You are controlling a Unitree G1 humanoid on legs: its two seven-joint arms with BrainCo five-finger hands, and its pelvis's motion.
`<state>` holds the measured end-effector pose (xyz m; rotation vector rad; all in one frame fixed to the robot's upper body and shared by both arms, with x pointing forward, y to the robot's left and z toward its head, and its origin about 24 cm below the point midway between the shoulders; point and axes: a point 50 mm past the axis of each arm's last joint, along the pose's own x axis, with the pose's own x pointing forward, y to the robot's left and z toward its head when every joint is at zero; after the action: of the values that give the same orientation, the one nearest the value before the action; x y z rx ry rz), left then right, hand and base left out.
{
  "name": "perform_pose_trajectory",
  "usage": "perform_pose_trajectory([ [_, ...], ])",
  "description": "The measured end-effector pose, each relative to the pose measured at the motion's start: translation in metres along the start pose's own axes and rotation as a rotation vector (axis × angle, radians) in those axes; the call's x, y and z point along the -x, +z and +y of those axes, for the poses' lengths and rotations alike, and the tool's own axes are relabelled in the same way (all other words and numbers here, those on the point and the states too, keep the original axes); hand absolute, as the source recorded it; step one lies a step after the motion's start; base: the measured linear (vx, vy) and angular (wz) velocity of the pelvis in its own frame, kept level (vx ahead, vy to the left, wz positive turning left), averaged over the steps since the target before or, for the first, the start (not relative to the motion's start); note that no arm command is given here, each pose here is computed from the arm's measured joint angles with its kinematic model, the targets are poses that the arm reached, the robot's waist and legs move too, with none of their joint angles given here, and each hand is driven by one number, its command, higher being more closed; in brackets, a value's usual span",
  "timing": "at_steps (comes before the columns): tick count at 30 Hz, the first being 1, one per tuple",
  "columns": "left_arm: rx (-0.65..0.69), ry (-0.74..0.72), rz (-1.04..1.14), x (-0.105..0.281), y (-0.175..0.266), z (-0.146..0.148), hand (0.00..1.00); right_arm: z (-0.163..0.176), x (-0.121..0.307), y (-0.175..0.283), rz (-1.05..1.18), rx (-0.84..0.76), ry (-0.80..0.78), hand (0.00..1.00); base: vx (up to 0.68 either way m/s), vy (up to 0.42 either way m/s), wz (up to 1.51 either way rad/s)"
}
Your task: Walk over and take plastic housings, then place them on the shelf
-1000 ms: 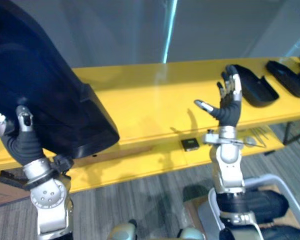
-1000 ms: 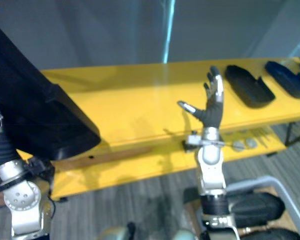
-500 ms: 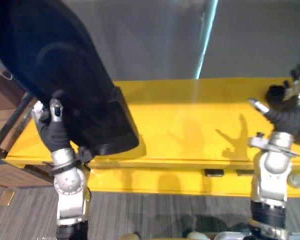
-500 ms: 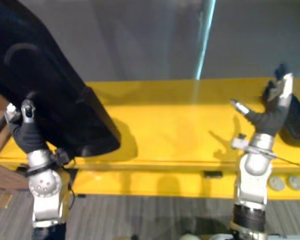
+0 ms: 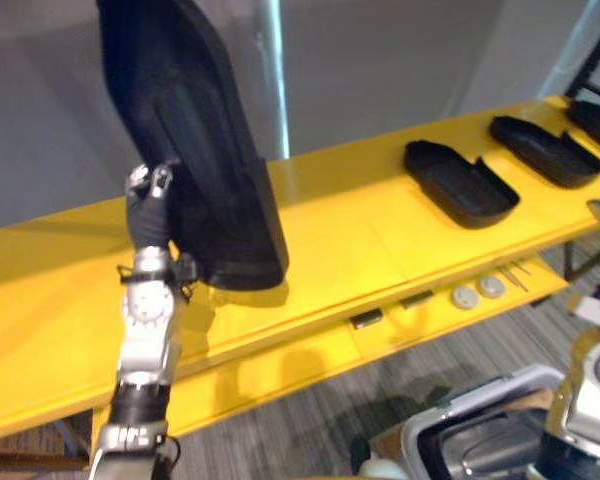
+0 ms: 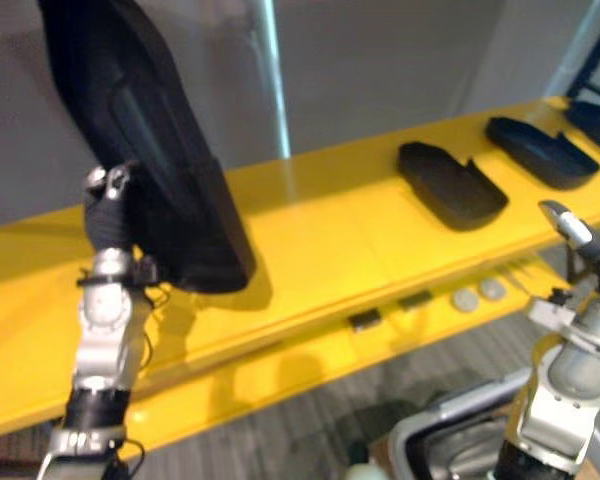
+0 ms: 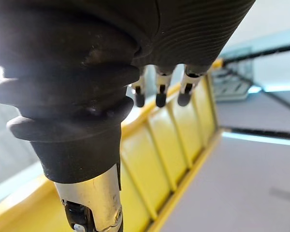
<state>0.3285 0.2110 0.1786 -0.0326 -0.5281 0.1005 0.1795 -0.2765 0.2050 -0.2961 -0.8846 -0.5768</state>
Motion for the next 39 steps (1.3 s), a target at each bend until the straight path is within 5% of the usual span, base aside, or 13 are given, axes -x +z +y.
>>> perform_pose_trajectory([
  [10, -0.093, -0.094, 0.352, -0.082, -0.021, -0.013, 1.00, 0.046, 0.029, -0.005, 0.139, -0.209, 0.219, 0.00, -0.01, -0.015, -0.10],
  [19, -0.244, -0.025, 0.608, -0.073, -0.053, 0.005, 1.00, 0.066, 0.041, 0.001, 0.165, -0.280, 0.358, 0.00, 0.00, -0.007, -0.01],
  [28, -0.190, 0.091, 0.646, -0.070, -0.059, 0.001, 1.00, 0.072, 0.059, 0.001, 0.236, -0.308, 0.409, 0.00, -0.03, -0.002, 0.07],
  [29, -0.167, 0.115, 0.655, -0.069, -0.060, 0.002, 0.00, 0.072, 0.061, 0.000, 0.242, -0.305, 0.409, 0.00, 0.00, 0.000, 0.00],
  [39, -0.148, 0.154, 0.665, -0.065, -0.063, 0.009, 0.00, 0.069, 0.066, -0.001, 0.266, -0.296, 0.411, 0.00, -0.01, -0.007, -0.01],
])
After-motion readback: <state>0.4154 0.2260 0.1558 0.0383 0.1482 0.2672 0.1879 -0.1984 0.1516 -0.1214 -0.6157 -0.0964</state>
